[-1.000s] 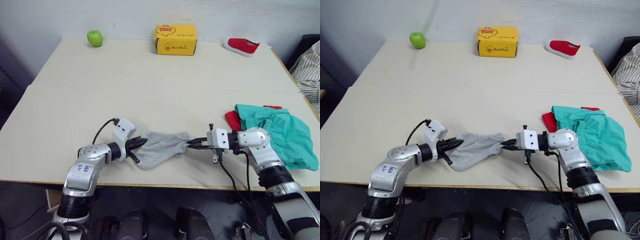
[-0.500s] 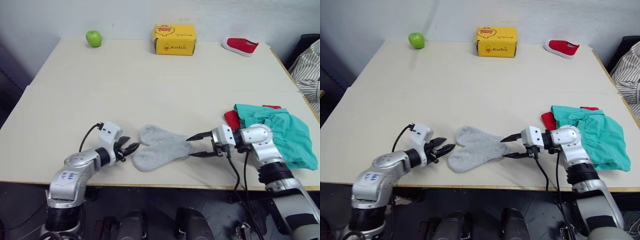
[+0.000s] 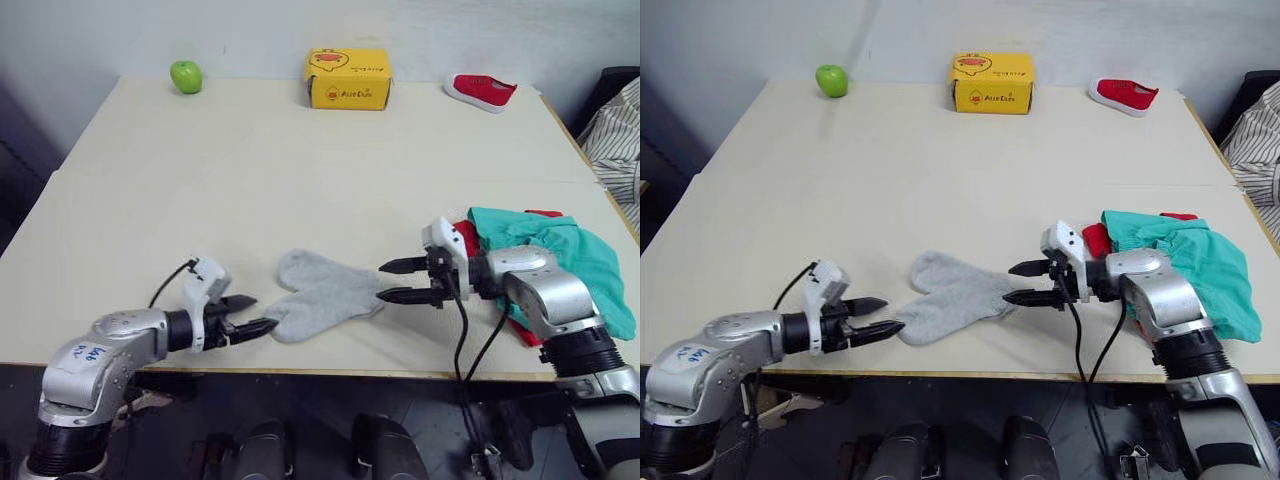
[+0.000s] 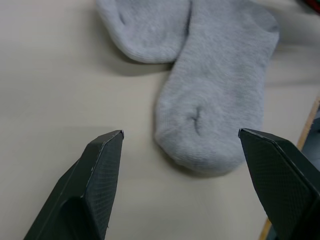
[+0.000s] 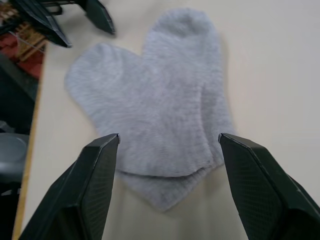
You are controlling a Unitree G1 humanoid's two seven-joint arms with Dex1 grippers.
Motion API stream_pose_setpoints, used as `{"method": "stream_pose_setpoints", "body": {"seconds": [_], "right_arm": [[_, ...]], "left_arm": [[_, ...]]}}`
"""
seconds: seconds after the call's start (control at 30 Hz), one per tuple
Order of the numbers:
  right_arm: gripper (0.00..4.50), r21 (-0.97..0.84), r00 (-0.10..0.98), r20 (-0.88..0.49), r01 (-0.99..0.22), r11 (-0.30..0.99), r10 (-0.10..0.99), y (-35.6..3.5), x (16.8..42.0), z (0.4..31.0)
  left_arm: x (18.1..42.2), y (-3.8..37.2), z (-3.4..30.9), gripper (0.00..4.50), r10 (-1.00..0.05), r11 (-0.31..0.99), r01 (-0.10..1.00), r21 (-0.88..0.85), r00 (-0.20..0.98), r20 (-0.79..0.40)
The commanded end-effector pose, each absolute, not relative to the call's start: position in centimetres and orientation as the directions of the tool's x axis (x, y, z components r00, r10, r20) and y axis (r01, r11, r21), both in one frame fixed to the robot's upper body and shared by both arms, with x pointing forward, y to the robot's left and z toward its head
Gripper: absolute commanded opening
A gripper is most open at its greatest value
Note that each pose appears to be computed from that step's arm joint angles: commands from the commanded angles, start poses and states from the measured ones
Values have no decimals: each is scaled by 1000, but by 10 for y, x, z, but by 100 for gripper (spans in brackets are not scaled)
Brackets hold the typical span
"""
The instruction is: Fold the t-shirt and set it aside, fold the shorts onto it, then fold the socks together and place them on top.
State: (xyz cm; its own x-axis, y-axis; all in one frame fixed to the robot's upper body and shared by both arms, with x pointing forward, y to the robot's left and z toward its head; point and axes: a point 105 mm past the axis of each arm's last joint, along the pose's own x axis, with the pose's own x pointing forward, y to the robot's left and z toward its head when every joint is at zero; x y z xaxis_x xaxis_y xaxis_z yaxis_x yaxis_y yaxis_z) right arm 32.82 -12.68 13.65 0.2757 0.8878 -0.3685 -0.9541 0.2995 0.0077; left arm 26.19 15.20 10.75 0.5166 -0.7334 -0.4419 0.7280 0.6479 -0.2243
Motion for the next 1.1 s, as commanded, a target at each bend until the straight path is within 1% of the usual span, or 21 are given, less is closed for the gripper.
{"method": "stream_pose_setpoints", "body": {"seconds": [0.03, 0.2, 0.37, 0.47, 0.53, 0.6, 0.7, 0.8, 0.83, 1.03, 1.1], "right_arm": [[320, -36, 314, -360, -946, 323, 878, -116, 337, 144], [320, -28, 272, -362, -959, 281, 892, -104, 334, 136], [320, -32, 255, -386, -964, 264, 887, -102, 332, 127], [320, -17, 269, -394, -958, 285, 879, -101, 334, 123], [283, -11, 278, -400, -954, 299, 873, -101, 337, 121], [226, -10, 282, -409, -953, 304, 868, -102, 338, 119], [118, -9, 278, -400, -954, 300, 873, -101, 338, 120], [11, -12, 253, -372, -963, 268, 893, -98, 334, 124], [0, -28, 252, -357, -965, 259, 899, -97, 334, 126], [0, -75, 257, -280, -966, 246, 925, -99, 330, 144], [0, -66, 265, -251, -964, 256, 931, -102, 328, 151]], "left_arm": [[255, 138, 105, 386, -732, 637, 745, -198, 503, -459], [252, 136, 91, 386, -686, 658, 739, -144, 511, -518], [253, 135, 88, 386, -680, 670, 729, -141, 525, -512], [252, 135, 86, 386, -680, 668, 731, -142, 521, -515], [252, 135, 86, 389, -679, 668, 731, -140, 522, -516], [252, 136, 85, 389, -678, 668, 731, -138, 522, -517], [251, 137, 84, 327, -678, 666, 734, -134, 520, -519], [252, 137, 85, 233, -678, 665, 737, -122, 528, -511], [253, 138, 86, 203, -681, 664, 738, -117, 533, -503], [261, 138, 100, 3, -717, 649, 754, -100, 561, -414], [264, 139, 107, 1, -735, 640, 760, -108, 566, -374]]}}
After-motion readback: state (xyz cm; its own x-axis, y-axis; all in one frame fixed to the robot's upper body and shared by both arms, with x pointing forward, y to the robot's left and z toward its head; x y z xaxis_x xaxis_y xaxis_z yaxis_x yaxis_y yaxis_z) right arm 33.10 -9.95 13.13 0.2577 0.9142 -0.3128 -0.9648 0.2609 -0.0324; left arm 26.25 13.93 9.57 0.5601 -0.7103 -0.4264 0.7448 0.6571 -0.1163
